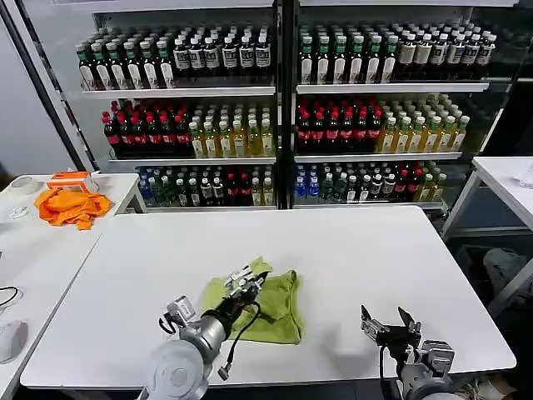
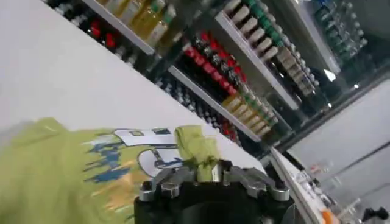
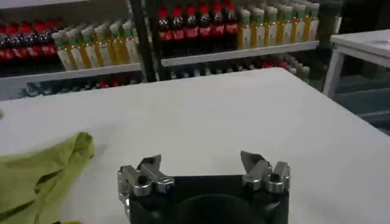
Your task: Fold and organize the clothes.
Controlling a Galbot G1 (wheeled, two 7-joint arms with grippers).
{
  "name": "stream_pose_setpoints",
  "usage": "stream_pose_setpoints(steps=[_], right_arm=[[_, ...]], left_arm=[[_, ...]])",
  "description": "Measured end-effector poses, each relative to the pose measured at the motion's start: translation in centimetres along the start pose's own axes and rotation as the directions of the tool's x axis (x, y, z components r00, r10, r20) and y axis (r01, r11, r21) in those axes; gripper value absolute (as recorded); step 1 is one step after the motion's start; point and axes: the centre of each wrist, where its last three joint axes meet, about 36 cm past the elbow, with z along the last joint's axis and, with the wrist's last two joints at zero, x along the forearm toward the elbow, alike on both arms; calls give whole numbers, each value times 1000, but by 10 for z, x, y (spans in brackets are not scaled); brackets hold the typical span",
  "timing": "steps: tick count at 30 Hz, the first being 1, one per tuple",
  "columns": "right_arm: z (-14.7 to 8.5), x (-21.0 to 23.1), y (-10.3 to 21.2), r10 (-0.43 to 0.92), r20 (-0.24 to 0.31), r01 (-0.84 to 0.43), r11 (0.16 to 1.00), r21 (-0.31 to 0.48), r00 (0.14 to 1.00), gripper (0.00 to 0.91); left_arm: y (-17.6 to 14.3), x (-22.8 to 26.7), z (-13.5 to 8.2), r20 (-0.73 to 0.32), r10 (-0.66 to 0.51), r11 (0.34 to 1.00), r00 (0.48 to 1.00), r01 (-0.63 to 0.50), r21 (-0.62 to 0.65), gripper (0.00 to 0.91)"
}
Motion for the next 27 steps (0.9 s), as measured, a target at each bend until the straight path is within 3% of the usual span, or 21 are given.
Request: stream_pose_setpoints(steps=[9,17,27], right_arm=[[2,-2,2,-3,-4,3,1000,-6,1000,907],[3,-2,4,-4,-5,4,1000,-7,1000,907],[3,2,2,4,-5,-4,1000,5,1000,907]], left_arm=[[-2,14,-7,36,6,999,999,-4,-45,907],[36,33,-20,100,-164,970,981,179,-165,907],[71,35,-8,96,-314,915,944,328,-236,907]])
